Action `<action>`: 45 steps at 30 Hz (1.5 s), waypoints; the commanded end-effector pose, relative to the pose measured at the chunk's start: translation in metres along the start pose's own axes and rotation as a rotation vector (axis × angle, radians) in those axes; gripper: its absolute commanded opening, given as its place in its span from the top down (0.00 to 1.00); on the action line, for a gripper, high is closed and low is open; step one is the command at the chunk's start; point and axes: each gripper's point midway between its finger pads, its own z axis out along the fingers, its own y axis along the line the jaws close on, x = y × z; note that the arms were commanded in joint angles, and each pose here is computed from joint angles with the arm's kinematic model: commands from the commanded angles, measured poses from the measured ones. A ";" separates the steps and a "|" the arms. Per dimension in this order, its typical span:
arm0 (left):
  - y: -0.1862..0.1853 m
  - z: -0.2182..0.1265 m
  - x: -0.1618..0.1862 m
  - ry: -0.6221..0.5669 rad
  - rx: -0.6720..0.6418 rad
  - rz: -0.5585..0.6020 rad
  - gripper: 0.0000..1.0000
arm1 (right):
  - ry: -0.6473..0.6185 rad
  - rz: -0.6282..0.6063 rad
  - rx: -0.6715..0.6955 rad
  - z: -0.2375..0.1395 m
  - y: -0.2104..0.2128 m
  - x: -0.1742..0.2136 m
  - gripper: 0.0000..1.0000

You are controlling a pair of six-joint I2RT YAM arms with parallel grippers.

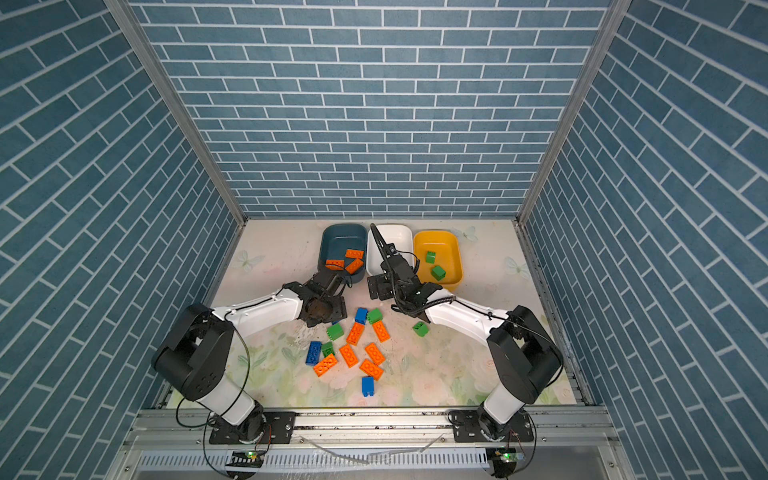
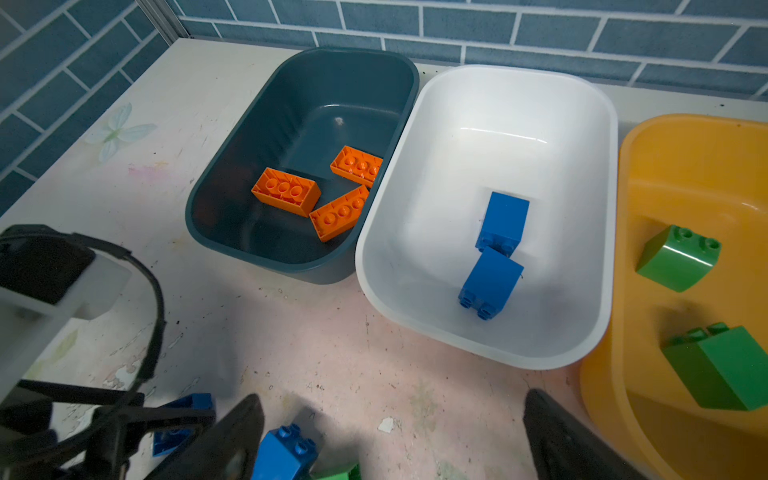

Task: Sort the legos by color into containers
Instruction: 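Move the right gripper back toward the pile while the left gripper hovers over bricks, then drop a blue brick in the white tub with left gripper while right gripper lowers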

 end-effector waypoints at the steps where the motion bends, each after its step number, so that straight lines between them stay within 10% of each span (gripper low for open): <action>1: 0.004 0.004 -0.001 -0.015 -0.060 -0.045 0.30 | -0.044 0.033 0.010 -0.010 -0.003 -0.008 0.03; 25: -0.026 -0.016 -0.024 -0.126 -0.065 0.021 0.70 | 0.155 0.069 0.108 -0.054 -0.051 0.075 0.01; 45: -0.172 -0.051 -0.106 -0.252 0.321 0.221 0.71 | 0.505 0.059 -0.050 -0.049 -0.062 0.162 0.11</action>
